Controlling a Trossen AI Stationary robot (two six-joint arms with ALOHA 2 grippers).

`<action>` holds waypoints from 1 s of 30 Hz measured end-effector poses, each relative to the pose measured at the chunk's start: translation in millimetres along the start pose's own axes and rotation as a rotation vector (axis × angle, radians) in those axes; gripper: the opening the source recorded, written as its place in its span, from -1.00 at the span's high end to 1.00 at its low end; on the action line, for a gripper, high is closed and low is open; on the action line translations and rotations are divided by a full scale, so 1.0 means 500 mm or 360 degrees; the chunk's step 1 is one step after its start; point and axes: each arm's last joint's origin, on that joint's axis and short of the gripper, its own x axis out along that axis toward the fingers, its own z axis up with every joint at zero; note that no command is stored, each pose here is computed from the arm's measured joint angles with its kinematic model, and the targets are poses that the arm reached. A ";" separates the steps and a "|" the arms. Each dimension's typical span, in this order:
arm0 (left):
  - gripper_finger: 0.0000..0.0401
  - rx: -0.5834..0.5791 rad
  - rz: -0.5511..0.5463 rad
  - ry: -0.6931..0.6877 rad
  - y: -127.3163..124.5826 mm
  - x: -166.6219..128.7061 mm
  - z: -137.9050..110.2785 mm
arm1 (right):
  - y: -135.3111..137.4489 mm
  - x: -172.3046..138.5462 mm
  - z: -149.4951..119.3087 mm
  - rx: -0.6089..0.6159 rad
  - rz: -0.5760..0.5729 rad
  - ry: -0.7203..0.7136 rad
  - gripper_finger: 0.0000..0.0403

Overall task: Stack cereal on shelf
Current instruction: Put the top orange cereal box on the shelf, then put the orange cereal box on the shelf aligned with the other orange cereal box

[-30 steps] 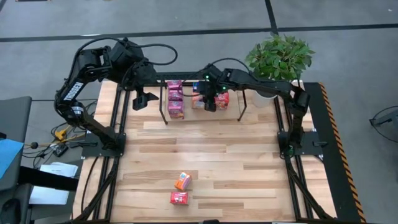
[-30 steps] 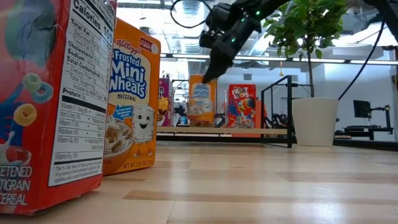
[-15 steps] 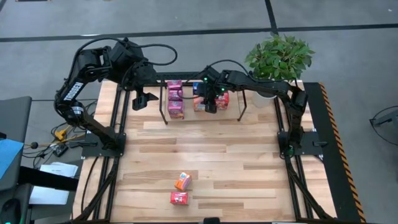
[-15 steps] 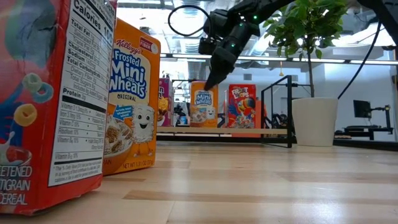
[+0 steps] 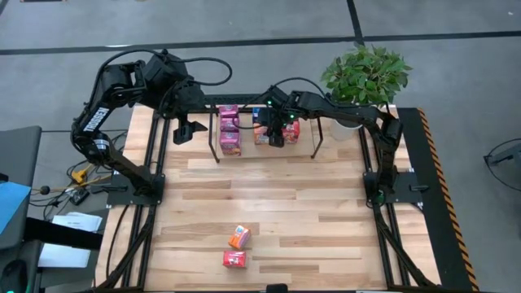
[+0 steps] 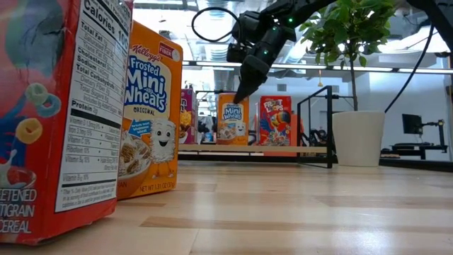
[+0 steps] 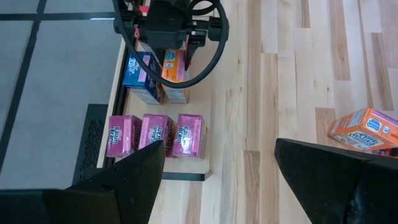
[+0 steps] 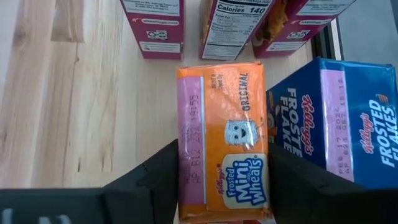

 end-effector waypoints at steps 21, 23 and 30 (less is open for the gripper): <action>-0.48 -0.0001 0.0000 0.0000 0.000 0.000 0.000 | -0.015 -0.069 0.048 -0.0019 -0.0114 -0.0024 -0.24; -0.48 0.0004 0.0000 0.0001 0.000 0.000 0.000 | -0.015 -0.092 0.061 -0.0017 -0.0116 -0.0033 -0.24; -0.48 0.0043 0.0033 0.0023 0.001 0.000 -0.002 | 0.070 -0.193 0.136 -0.0107 0.0071 -0.0157 -0.24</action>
